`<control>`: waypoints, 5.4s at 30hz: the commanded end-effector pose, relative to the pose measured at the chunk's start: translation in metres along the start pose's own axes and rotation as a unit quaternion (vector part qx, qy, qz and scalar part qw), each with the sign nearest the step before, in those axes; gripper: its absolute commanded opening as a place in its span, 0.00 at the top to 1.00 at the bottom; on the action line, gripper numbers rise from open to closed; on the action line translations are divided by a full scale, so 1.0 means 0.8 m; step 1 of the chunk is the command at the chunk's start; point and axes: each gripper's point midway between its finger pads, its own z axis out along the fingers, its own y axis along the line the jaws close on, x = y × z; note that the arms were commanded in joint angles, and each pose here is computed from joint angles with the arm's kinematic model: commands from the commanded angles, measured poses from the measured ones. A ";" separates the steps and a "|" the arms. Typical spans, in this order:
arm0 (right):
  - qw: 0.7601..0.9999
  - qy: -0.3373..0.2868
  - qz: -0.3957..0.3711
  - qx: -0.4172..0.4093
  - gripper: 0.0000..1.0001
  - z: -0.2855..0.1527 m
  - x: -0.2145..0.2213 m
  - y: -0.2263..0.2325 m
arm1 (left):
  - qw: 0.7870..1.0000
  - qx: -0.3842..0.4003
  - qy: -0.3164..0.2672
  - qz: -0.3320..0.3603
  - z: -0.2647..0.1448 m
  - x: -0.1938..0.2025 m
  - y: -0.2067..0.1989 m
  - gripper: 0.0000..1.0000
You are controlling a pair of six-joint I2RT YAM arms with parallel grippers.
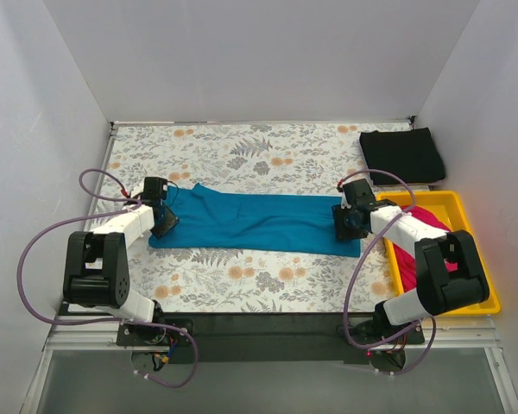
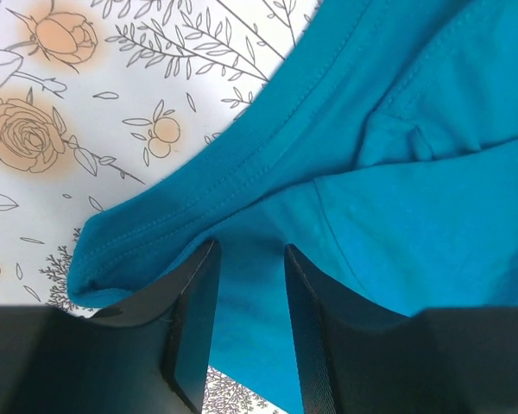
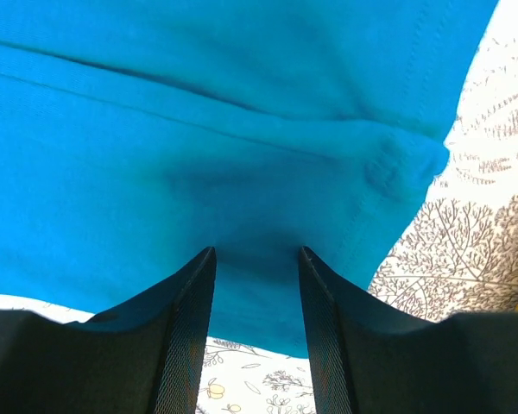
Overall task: Fold and stack the t-shirts
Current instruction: Fold the tshirt
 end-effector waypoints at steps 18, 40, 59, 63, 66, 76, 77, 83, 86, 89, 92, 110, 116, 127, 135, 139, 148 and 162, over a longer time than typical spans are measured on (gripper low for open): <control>0.988 0.103 0.099 -0.067 0.47 -0.026 0.105 0.006 | 0.996 -0.075 0.024 -0.047 0.023 -0.024 0.041 0.59; 0.918 -0.129 -0.017 -0.375 0.57 -0.085 -0.179 0.251 | 0.979 0.163 -0.037 0.117 -0.048 -0.075 -0.199 0.42; 0.911 -0.079 0.026 -0.405 0.58 0.052 -0.213 0.378 | 0.972 0.159 -0.064 0.161 0.010 -0.101 -0.246 0.42; 0.910 -0.074 0.030 -0.406 0.58 0.062 -0.215 0.382 | 0.971 0.164 -0.061 0.165 0.011 -0.096 -0.245 0.43; 0.909 -0.068 0.030 -0.409 0.59 0.065 -0.212 0.386 | 0.971 0.165 -0.058 0.166 0.013 -0.093 -0.243 0.43; 0.904 -0.049 0.018 -0.424 0.64 0.066 -0.194 0.401 | 0.970 0.170 -0.047 0.167 0.015 -0.086 -0.244 0.43; 0.904 -0.048 0.018 -0.425 0.65 0.066 -0.194 0.401 | 0.970 0.171 -0.047 0.167 0.014 -0.086 -0.243 0.43; 0.900 -0.052 0.010 -0.432 0.73 0.059 -0.196 0.407 | 0.970 0.173 -0.046 0.167 0.013 -0.085 -0.244 0.43; 0.901 -0.059 0.005 -0.430 0.81 0.057 -0.200 0.408 | 0.970 0.174 -0.044 0.167 0.013 -0.084 -0.244 0.43; 0.900 -0.070 -0.002 -0.430 0.96 0.051 -0.206 0.408 | 0.969 0.174 -0.045 0.167 0.012 -0.084 -0.244 0.43; 0.897 -0.081 -0.015 -0.434 0.99 0.043 -0.211 0.409 | 0.969 0.173 -0.044 0.168 0.014 -0.083 -0.243 0.43; 0.888 -0.095 -0.050 -0.446 0.99 0.033 -0.213 0.416 | 0.955 0.150 -0.047 0.251 0.051 -0.092 -0.230 0.63; 0.888 -0.094 -0.052 -0.448 0.99 0.032 -0.212 0.417 | 0.947 0.163 -0.041 0.275 0.053 -0.088 -0.229 0.64; 0.888 -0.093 -0.051 -0.447 0.99 0.035 -0.212 0.416 | 0.943 0.181 -0.025 0.280 0.057 -0.082 -0.230 0.85; 0.887 -0.099 -0.057 -0.448 0.99 0.030 -0.216 0.418 | 0.937 0.201 -0.019 0.286 0.053 -0.080 -0.237 1.00; 0.886 -0.104 -0.061 -0.449 0.99 0.029 -0.218 0.418 | 0.929 0.224 -0.032 0.293 0.042 -0.088 -0.250 1.00; 0.887 -0.114 -0.071 -0.442 0.99 0.024 -0.217 0.413 | 0.914 0.284 -0.056 0.284 0.017 -0.100 -0.267 1.00; 0.889 -0.136 -0.090 -0.427 0.99 0.010 -0.216 0.403 | 0.910 0.337 -0.060 0.233 0.003 -0.111 -0.249 1.00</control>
